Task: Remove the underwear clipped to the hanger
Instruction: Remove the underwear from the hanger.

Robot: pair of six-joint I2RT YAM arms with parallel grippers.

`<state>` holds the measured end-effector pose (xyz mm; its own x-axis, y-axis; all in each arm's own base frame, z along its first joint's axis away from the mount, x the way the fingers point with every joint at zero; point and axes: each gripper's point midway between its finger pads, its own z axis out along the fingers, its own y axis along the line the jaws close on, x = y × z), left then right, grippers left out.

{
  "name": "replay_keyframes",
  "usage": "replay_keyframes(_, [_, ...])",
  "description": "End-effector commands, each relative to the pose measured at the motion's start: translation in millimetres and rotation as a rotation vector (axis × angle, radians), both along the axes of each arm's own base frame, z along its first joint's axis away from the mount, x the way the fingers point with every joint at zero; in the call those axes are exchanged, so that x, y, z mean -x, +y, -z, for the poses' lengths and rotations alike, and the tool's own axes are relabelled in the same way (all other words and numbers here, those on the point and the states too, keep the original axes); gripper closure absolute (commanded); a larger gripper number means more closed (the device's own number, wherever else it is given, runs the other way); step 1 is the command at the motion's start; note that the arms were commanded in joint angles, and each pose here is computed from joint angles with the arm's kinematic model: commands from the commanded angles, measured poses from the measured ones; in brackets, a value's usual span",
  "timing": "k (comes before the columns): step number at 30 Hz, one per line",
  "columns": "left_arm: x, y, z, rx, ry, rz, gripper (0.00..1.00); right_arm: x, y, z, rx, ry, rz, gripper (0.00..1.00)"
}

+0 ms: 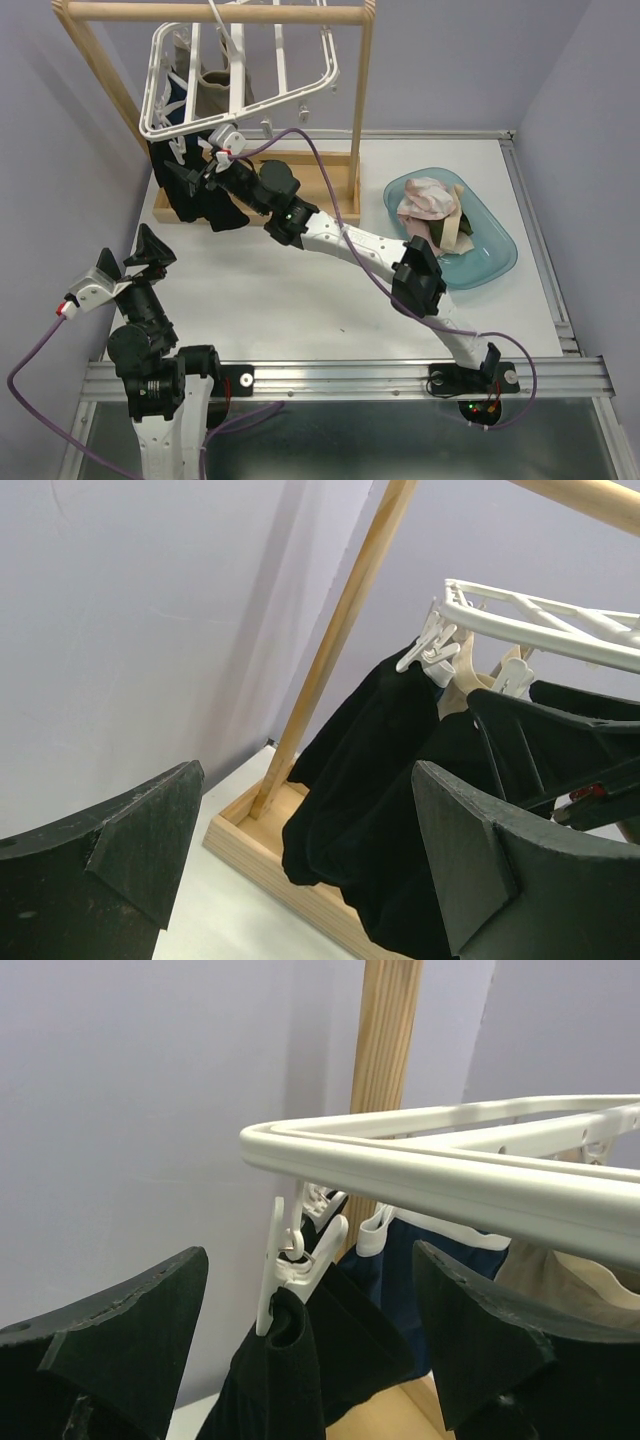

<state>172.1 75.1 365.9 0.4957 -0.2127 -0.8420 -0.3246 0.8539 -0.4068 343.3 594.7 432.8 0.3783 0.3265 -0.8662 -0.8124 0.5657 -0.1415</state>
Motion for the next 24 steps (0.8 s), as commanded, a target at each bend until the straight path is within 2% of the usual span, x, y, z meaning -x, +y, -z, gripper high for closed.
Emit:
replay_keyframes(1, [5.0, 0.4, -10.4, -0.020, -0.049, -0.008, 0.03, 10.0, -18.2, -59.7, -0.192, -0.055, -0.001, 0.14])
replay_keyframes(9, [4.6, 0.5, -10.3, -0.021, -0.047, -0.008, 0.03, 5.4, -16.9, -60.6, -0.238, -0.030, 0.001, 0.21])
replay_keyframes(11, [4.5, 0.2, -10.3, -0.020, -0.048, -0.006, 0.03, 6.9, -17.3, -64.3, -0.251, -0.032, -0.008, 0.26])
replay_keyframes(16, [4.0, 0.0, -10.1, -0.021, -0.046, -0.005, 0.03, 6.4, -14.6, -62.1, -0.262, -0.025, -0.018, 0.42])
replay_keyframes(19, [3.6, 0.0, -9.9, -0.022, -0.044, -0.005, 0.03, 6.8, -15.3, -65.1, -0.272, -0.035, -0.023, 0.62])
replay_keyframes(21, [3.1, -0.2, -9.7, -0.022, -0.043, -0.004, 0.03, 7.3, -15.3, -65.9, -0.273, -0.040, -0.028, 0.70])
replay_keyframes(22, [2.6, -0.4, -9.0, -0.024, -0.041, -0.003, 0.03, 9.2, -15.0, -67.3, -0.272, -0.048, -0.036, 0.78])
replay_keyframes(24, [2.7, -0.1, -9.0, -0.023, -0.041, -0.004, 0.03, 9.9, -14.5, -67.3, -0.268, -0.053, -0.044, 0.83])
